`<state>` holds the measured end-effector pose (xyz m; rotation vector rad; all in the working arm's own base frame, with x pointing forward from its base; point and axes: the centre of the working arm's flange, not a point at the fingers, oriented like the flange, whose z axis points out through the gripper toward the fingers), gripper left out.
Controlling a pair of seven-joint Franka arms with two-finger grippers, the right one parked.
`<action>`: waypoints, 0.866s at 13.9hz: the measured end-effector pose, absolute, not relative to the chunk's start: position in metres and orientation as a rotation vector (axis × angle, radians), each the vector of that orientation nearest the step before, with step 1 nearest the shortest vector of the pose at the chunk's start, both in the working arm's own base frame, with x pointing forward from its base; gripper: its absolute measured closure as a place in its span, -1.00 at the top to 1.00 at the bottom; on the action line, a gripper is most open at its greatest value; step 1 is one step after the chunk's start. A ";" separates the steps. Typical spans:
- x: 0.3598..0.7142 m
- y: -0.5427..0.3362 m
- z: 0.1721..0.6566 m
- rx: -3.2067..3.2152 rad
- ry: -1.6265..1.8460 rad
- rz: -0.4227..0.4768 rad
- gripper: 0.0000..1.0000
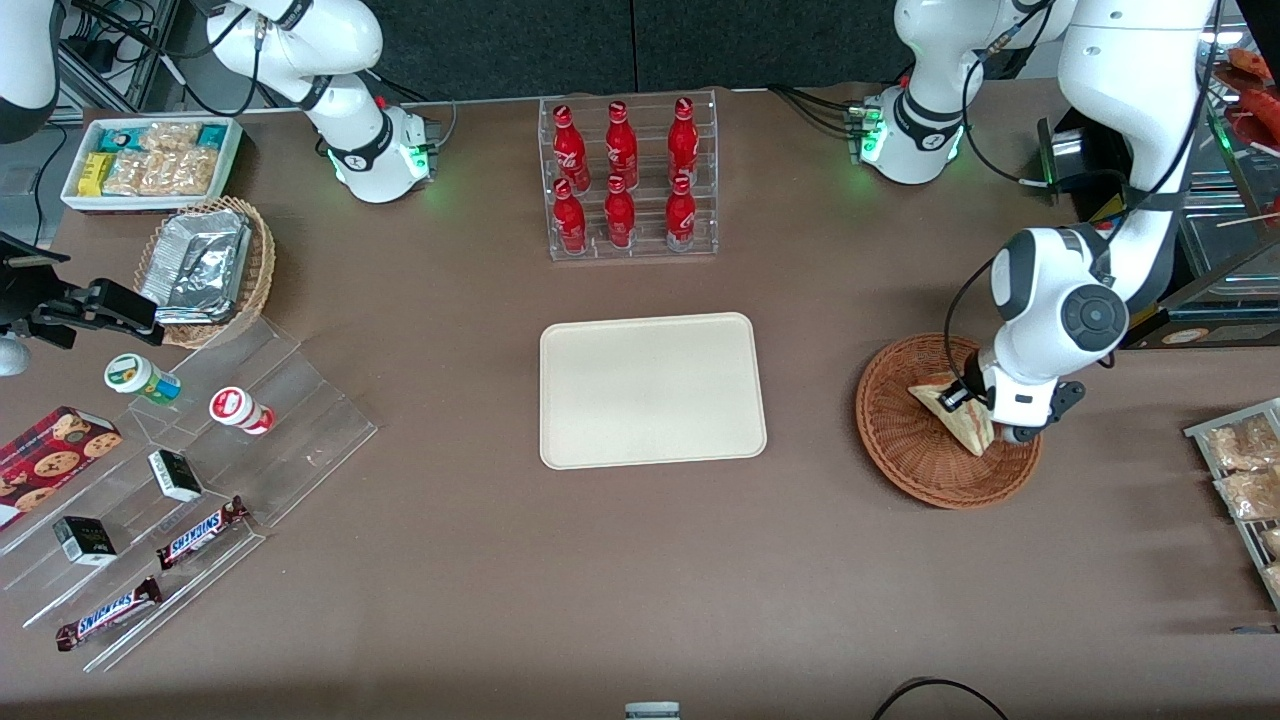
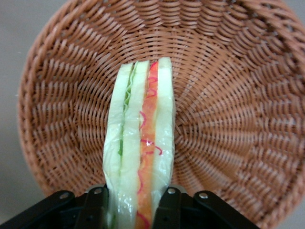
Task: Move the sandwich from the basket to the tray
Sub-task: 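Close the left gripper on the wrapped sandwich and lift it, then carry the sandwich with the left gripper over the cream tray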
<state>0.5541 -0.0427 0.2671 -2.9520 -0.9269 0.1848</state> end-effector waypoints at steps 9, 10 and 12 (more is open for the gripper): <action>0.552 -0.239 0.350 -3.019 -0.491 0.212 -0.62; 0.544 -0.267 0.351 -3.030 -0.423 0.203 -0.62; 0.532 -0.314 0.351 -3.053 -0.304 0.187 -0.62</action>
